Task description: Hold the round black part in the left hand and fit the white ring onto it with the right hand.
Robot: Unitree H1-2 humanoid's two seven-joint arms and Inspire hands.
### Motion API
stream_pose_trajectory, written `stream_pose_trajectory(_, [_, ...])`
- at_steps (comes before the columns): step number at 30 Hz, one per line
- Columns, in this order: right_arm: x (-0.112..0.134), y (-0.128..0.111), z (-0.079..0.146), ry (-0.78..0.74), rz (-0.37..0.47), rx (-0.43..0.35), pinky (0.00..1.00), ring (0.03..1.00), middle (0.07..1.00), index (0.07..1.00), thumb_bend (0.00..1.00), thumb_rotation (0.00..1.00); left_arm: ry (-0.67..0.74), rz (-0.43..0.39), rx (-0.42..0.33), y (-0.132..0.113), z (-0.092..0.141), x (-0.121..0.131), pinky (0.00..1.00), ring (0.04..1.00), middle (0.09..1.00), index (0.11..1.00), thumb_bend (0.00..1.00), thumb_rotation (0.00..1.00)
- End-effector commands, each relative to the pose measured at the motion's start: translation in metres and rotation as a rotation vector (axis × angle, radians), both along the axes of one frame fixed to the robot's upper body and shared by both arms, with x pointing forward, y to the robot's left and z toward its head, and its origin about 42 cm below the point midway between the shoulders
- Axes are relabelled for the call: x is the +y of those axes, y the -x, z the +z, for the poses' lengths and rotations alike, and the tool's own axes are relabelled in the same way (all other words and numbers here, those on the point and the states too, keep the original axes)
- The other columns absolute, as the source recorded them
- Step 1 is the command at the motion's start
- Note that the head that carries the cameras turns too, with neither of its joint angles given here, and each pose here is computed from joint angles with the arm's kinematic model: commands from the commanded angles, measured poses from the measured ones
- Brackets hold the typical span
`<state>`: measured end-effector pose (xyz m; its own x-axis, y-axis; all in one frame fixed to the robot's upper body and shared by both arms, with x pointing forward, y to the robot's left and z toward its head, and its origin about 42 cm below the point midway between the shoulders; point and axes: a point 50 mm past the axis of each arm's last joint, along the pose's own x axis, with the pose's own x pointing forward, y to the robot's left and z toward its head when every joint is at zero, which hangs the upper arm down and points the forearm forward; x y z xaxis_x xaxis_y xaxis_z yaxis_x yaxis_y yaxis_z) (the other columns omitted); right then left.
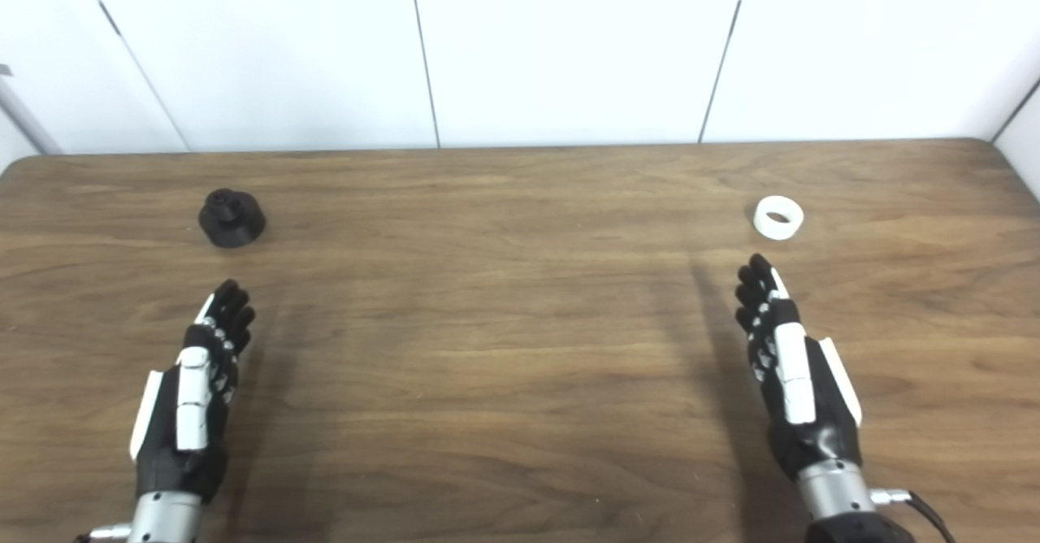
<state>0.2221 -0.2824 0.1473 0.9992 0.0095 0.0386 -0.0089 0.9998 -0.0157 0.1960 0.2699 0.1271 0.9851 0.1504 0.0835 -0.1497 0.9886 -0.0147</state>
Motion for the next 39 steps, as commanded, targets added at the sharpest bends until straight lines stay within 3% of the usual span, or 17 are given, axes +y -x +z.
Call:
stream_pose_trajectory(1, [-0.001,-0.002,0.013,0.006,0.022,-0.06,1.0,0.987,0.981,0.993,0.56,1.0,0.039,0.016,-0.068,-0.003,0.012,-0.012,1.0,0.967,0.962,0.962,0.48,0.97])
stream_pose_trajectory(24, [-0.008,0.005,0.004,0.003,0.024,-0.046,1.0,0.99,0.988,0.993,0.54,1.0,0.017,-0.003,-0.059,0.004,0.005,-0.019,1.0,0.982,0.978,0.974,0.5,1.0])
stream_pose_trajectory(29, [-0.013,0.006,-0.004,0.015,0.017,-0.037,1.0,0.986,0.984,0.987,0.54,1.0,0.035,-0.009,-0.06,0.005,-0.002,-0.025,1.0,0.991,0.977,0.963,0.5,0.96])
stream_pose_trajectory(39, [-0.018,0.004,-0.013,0.02,0.033,-0.041,1.0,1.0,1.0,1.0,0.53,1.0,0.031,-0.026,-0.089,0.005,-0.015,-0.036,1.0,0.993,0.989,0.971,0.43,0.96])
